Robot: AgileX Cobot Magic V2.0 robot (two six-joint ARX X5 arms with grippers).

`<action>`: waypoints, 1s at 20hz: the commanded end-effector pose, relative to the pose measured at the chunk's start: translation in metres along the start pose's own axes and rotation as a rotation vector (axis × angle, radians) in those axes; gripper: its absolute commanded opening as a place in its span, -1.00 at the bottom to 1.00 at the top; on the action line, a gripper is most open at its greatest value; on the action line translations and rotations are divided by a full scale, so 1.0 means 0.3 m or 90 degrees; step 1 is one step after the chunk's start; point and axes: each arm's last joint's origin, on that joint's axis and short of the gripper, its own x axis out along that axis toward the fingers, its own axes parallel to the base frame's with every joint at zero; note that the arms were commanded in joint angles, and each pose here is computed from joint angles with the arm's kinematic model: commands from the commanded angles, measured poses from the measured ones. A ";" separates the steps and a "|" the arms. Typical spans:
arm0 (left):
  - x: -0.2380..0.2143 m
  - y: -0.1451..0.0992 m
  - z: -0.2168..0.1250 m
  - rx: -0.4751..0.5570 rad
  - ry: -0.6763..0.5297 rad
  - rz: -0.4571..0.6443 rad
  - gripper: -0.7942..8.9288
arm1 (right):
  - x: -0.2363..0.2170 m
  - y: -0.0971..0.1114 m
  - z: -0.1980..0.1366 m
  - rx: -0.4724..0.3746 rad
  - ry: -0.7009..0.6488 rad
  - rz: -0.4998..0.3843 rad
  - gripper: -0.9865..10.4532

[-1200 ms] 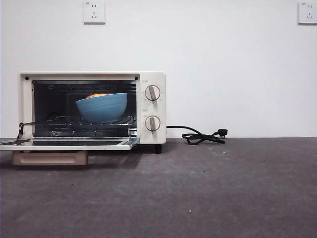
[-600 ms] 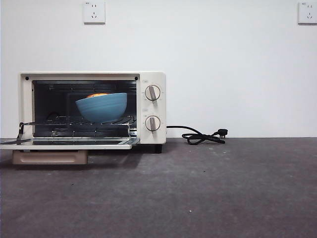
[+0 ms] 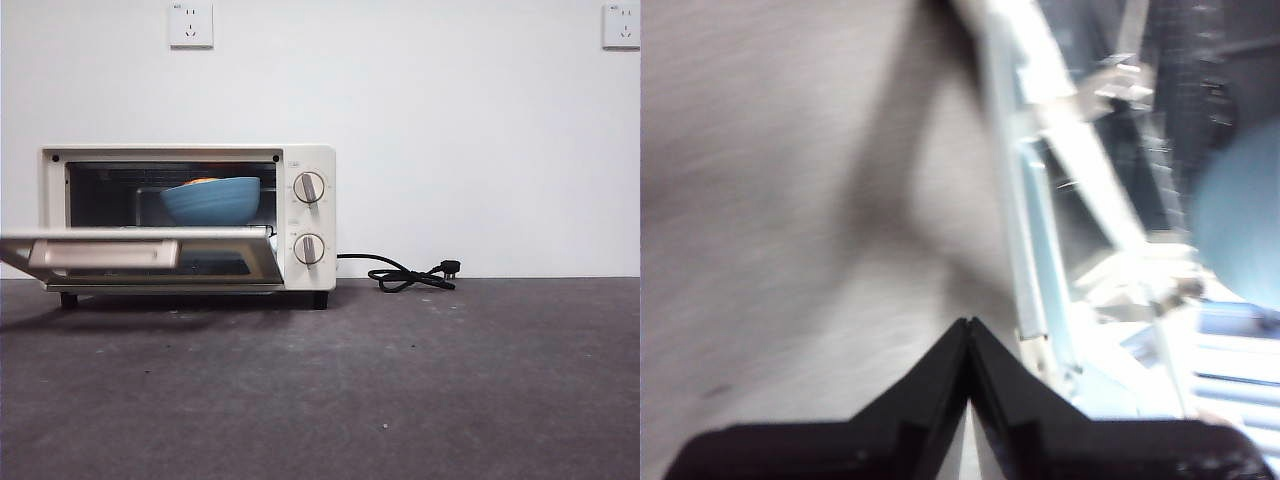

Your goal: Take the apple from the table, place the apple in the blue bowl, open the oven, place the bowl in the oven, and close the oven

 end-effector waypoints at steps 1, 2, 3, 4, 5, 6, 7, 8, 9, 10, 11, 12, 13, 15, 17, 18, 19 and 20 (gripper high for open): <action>-0.007 -0.053 0.037 0.017 -0.002 -0.041 -0.85 | 0.006 0.002 -0.004 0.005 0.001 -0.001 -0.85; -0.014 -0.072 0.055 0.024 -0.010 -0.046 -0.85 | 0.006 0.002 -0.004 0.005 0.001 -0.001 -0.85; -0.020 -0.094 0.074 0.033 -0.017 -0.053 -0.85 | 0.006 0.002 -0.004 0.005 0.000 -0.001 -0.85; -0.025 -0.117 0.092 0.042 -0.021 -0.062 -0.85 | 0.006 0.001 -0.004 0.005 0.000 -0.002 -0.85; -0.029 -0.138 0.110 0.047 -0.027 -0.068 -0.85 | 0.006 0.001 -0.004 0.005 -0.002 -0.006 -0.85; -0.035 -0.157 0.127 0.052 -0.034 -0.072 -0.85 | 0.006 0.000 -0.003 0.005 -0.004 -0.012 -0.85; -0.042 -0.178 0.146 0.056 -0.047 -0.071 -0.85 | 0.006 0.000 -0.003 0.005 -0.005 -0.016 -0.85; -0.049 -0.202 0.166 0.062 -0.058 -0.073 -0.85 | 0.007 -0.001 -0.002 0.005 -0.006 -0.022 -0.85; -0.058 -0.228 0.186 0.066 -0.066 -0.080 -0.85 | 0.007 -0.002 -0.002 0.005 -0.009 -0.029 -0.85; -0.070 -0.257 0.207 0.075 -0.076 -0.087 -0.85 | 0.007 -0.002 -0.002 0.005 -0.011 -0.034 -0.85; -0.079 -0.280 0.224 0.084 -0.083 -0.093 -0.85 | 0.009 -0.002 -0.001 0.004 -0.011 -0.038 -0.85; -0.090 -0.306 0.240 0.098 -0.089 -0.101 -0.85 | 0.012 -0.002 -0.001 0.005 -0.011 -0.045 -0.85; -0.095 -0.326 0.249 0.106 -0.090 -0.106 -0.85 | 0.012 -0.003 0.000 0.005 -0.014 -0.054 -0.85; -0.103 -0.361 0.262 0.109 -0.086 -0.109 -0.85 | 0.017 -0.002 0.002 0.003 -0.017 -0.070 -0.85; -0.108 -0.372 0.265 0.117 -0.075 -0.128 -0.85 | 0.022 0.000 0.004 0.001 -0.017 -0.080 -0.83; -0.108 -0.373 0.261 0.117 -0.058 -0.143 -0.85 | 0.027 0.002 0.005 -0.001 -0.016 -0.086 -0.83; -0.107 -0.372 0.256 0.111 -0.042 -0.153 -0.85 | 0.029 0.003 0.006 -0.001 -0.016 -0.090 -0.82; -0.106 -0.367 0.248 0.108 -0.023 -0.159 -0.85 | 0.033 0.004 0.007 -0.003 -0.015 -0.096 -0.82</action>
